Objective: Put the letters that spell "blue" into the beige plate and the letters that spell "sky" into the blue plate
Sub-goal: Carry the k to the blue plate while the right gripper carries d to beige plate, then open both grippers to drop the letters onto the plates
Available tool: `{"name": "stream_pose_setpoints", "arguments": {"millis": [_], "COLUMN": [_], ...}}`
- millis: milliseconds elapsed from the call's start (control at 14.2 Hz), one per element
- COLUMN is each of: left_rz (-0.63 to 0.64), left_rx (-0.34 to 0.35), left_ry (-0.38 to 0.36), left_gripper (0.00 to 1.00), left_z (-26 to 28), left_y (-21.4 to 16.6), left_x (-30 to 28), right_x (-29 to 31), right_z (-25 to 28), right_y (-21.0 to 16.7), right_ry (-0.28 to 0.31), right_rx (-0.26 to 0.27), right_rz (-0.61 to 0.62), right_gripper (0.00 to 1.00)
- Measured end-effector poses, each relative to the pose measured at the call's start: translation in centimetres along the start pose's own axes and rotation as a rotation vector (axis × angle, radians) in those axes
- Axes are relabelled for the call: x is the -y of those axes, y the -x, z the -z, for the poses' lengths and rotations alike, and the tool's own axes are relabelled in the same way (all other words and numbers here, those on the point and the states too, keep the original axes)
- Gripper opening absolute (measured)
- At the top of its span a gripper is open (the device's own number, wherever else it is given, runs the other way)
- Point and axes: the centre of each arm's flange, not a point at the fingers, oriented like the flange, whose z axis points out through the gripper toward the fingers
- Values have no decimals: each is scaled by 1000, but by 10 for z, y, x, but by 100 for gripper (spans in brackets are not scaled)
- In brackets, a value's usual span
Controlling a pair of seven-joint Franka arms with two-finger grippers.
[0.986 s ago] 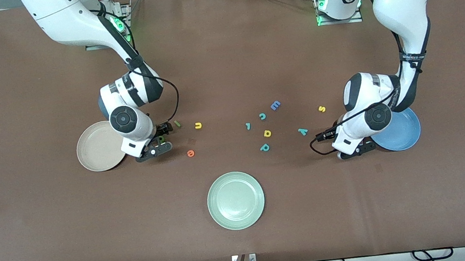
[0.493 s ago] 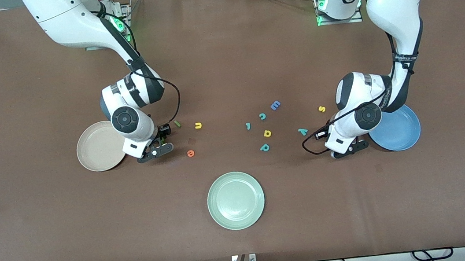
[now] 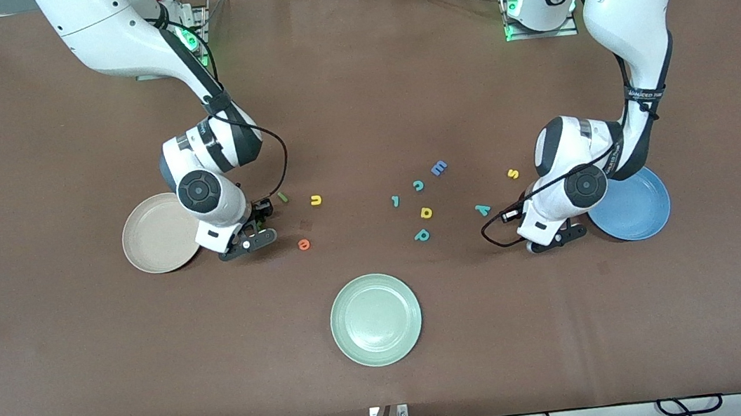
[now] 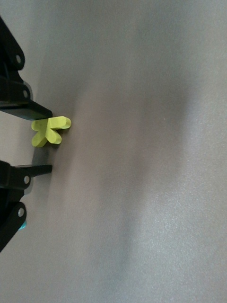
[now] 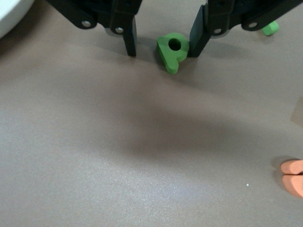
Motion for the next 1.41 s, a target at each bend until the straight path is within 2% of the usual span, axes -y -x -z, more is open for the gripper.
{"name": "stream_pose_setpoints", "arguments": {"millis": [70, 141, 211, 352, 634, 916, 1057, 1198, 1339, 1409], "left_rz": [0, -1, -1, 0, 24, -29, -100, -147, -160, -168], "left_rx": [-2, -3, -4, -4, 21, 33, 37, 44, 59, 66], "left_ry": [1, 2, 2, 2, -23, -78, -66, -73, -76, -77], "left_gripper": [35, 25, 24, 24, 24, 24, 24, 24, 25, 29], "left_z": [1, 2, 2, 2, 16, 64, 76, 76, 68, 63], "left_y": [0, -1, -1, -1, -8, -32, -52, -64, -66, -65], "left_x": [0, -1, -1, 0, 15, 86, 148, 202, 220, 216], "right_x": [0, 0, 0, 0, -3, -54, -104, -151, -178, -187], "right_z": [0, 1, 1, 2, 4, 40, 55, 59, 55, 52], "right_y": [0, -1, -1, -2, -3, -13, -5, 9, 24, 29], "right_ry": [0, 0, 0, 0, 1, -3, -12, -25, -38, -43], "right_rx": [-1, -3, -4, -6, -9, -68, -34, 34, 112, 137], "right_rz": [0, 0, 0, 0, -5, -86, -166, -235, -281, -296], "right_gripper": [51, 43, 43, 29, 29, 29, 29, 29, 29, 29]}}
